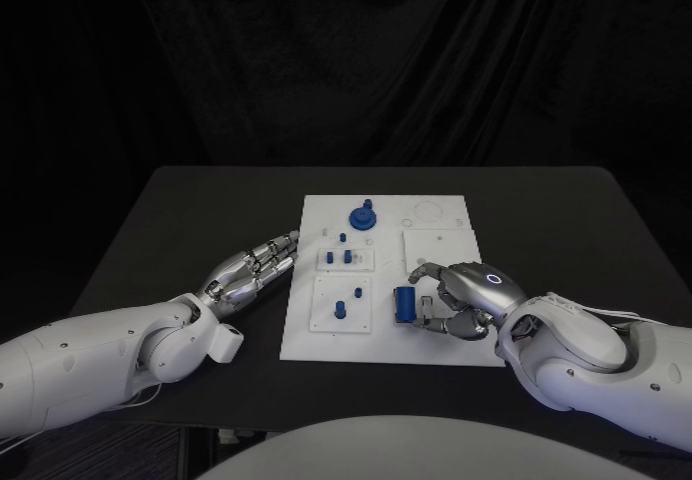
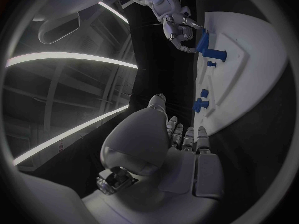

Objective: Assemble the parts on the task board

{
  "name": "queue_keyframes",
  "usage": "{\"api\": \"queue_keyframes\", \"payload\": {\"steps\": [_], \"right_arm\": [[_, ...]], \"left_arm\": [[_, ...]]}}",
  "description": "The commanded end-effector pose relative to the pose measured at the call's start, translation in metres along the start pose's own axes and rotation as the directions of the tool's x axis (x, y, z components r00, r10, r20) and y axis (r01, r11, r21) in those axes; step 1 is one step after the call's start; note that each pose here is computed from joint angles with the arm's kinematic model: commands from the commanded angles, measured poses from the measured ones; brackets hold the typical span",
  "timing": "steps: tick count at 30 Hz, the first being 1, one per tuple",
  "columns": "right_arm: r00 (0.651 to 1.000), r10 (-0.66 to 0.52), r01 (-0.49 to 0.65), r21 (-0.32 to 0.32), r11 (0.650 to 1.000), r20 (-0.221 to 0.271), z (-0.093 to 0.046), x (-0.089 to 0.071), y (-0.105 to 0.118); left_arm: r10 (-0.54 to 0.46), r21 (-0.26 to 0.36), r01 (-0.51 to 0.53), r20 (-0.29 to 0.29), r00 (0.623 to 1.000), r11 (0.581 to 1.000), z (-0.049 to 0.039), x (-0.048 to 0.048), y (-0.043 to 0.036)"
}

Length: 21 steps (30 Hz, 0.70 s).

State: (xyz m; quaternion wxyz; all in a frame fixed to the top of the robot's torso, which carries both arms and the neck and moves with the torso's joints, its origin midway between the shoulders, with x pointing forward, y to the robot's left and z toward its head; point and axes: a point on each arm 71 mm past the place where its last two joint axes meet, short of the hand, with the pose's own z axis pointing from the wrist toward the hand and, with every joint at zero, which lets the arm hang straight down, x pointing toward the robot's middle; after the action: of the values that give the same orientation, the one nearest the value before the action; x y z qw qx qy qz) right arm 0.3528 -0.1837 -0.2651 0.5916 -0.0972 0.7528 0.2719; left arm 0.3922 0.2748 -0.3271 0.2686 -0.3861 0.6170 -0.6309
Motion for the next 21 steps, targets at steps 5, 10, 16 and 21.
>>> {"api": "queue_keyframes", "payload": {"steps": [5, 10, 16, 21], "right_arm": [[0.999, -0.025, 0.025, 0.013, 1.0, 0.023, 0.003, 0.003, 0.002], [0.999, -0.042, 0.041, 0.028, 0.999, 0.017, 0.005, 0.004, 0.002], [0.999, -0.052, 0.051, 0.04, 0.998, 0.011, 0.008, 0.006, 0.002], [0.998, -0.056, 0.056, 0.042, 0.998, 0.006, 0.011, 0.008, 0.004]], "left_arm": [[-0.019, 0.079, 0.021, -0.016, 1.0, 0.997, 0.0, 0.0016, -0.0052], [-0.022, 0.077, 0.023, -0.019, 1.0, 0.997, 0.0, 0.0017, -0.005], [-0.024, 0.075, 0.025, -0.021, 0.999, 0.997, 0.0002, 0.0018, -0.0047], [-0.026, 0.073, 0.028, -0.024, 0.999, 0.997, 0.0008, 0.0021, -0.0042]]}}
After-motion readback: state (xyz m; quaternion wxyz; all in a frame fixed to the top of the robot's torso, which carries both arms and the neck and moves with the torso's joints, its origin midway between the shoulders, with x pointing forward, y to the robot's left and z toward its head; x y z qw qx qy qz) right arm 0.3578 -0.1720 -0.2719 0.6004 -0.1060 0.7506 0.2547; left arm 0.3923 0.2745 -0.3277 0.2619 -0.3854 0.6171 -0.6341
